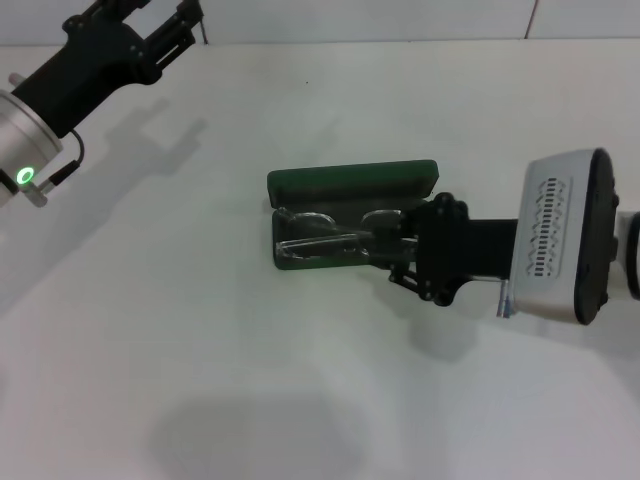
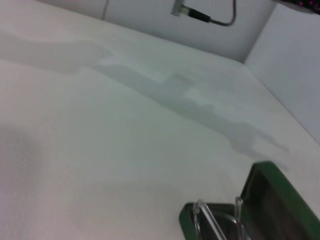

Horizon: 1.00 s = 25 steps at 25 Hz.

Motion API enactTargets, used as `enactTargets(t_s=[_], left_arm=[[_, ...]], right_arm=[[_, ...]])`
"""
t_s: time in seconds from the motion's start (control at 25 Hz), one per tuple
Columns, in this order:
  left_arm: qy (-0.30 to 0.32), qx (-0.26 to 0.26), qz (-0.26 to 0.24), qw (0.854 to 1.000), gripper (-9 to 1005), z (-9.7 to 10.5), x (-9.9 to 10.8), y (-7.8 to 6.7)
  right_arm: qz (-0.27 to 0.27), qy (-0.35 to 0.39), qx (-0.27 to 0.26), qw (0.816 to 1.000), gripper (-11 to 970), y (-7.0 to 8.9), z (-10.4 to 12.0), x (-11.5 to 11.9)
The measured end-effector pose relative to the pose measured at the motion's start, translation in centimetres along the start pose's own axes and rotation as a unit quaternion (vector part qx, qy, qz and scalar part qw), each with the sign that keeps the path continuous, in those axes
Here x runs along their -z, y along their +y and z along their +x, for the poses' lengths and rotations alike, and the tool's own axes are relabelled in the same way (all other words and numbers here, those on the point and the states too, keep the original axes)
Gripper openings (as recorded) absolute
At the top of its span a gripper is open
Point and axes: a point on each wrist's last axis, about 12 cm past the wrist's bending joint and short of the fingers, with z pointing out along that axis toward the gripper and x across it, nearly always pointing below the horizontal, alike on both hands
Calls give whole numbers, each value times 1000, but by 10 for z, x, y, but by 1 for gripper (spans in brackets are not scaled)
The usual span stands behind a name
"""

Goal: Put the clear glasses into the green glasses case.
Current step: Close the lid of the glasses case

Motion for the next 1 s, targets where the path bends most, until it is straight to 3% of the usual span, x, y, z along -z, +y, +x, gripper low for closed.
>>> enactTargets(t_s=[0.16, 0.4, 0.56, 0.76, 0.92, 1.0], left_arm=[[1, 1, -1, 1000, 696, 1, 1, 0], [2, 3, 0, 1000, 696, 2, 1, -2], [17, 4, 19, 1000, 696, 6, -1, -7], [66, 13, 69, 995, 697, 10, -12, -16], [87, 17, 81, 993, 697, 11, -20, -18], [90, 18, 81, 993, 697, 11, -21, -18]], right_arm=[[-3, -2, -1, 1000, 267, 0, -1, -4], [-60, -27, -9, 998, 267, 3, -15, -26], [-73, -39, -26, 996, 268, -7, -19, -31], [-81, -92, -52, 991, 268, -29, -12, 5], [-42, -146, -125, 980, 268, -50, 20, 56], [10, -172, -171, 970, 268, -57, 43, 79]])
